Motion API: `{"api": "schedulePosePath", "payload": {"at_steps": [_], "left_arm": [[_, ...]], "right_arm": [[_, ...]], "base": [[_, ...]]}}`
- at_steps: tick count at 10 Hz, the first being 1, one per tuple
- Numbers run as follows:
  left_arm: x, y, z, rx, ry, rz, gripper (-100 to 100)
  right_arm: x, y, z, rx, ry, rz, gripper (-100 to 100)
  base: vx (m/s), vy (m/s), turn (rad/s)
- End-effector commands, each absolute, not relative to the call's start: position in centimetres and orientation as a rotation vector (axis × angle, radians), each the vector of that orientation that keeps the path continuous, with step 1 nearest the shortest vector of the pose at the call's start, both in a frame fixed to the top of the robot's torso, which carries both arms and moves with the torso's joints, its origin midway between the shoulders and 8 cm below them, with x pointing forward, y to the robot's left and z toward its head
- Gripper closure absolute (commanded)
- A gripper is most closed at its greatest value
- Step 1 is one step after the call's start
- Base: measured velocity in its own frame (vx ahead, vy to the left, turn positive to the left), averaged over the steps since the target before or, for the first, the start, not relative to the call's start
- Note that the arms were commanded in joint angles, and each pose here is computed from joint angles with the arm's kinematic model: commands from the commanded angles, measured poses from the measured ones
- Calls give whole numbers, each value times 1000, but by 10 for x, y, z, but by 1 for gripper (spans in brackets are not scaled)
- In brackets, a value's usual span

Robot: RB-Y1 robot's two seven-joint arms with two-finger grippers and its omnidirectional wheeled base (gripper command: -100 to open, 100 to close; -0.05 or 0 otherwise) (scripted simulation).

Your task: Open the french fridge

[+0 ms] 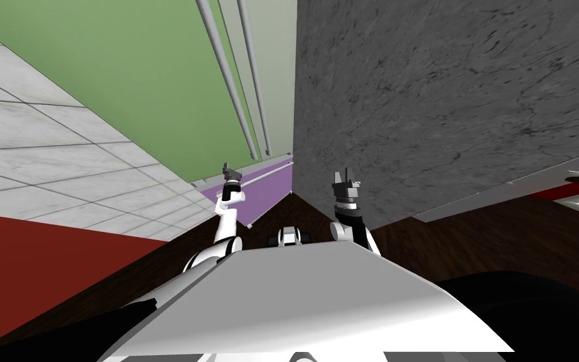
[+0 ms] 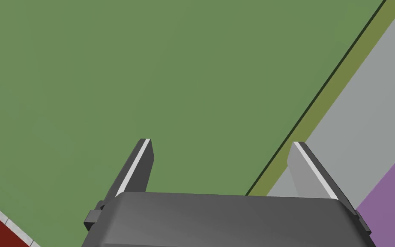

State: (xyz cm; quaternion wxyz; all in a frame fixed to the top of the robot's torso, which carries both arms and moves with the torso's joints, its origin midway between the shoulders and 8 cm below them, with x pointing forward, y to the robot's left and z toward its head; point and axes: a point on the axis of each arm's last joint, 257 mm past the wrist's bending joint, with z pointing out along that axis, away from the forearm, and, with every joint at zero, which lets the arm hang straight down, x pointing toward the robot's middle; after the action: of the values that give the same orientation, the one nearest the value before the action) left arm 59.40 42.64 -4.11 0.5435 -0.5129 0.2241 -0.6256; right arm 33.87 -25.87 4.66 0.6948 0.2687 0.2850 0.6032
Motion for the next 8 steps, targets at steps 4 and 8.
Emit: {"api": "schedulePosePath", "payload": {"at_steps": [4,8], "left_arm": [[632,438,-42,-1341,486,-1509,-100],[657,448,-38,-1435,442,-1530,-100]], "right_arm": [[339,-259,47,600,636,1347,0],[339,-259,47,600,636,1346,0]], "base": [[42,-106,38],[35,-89,35]]}}
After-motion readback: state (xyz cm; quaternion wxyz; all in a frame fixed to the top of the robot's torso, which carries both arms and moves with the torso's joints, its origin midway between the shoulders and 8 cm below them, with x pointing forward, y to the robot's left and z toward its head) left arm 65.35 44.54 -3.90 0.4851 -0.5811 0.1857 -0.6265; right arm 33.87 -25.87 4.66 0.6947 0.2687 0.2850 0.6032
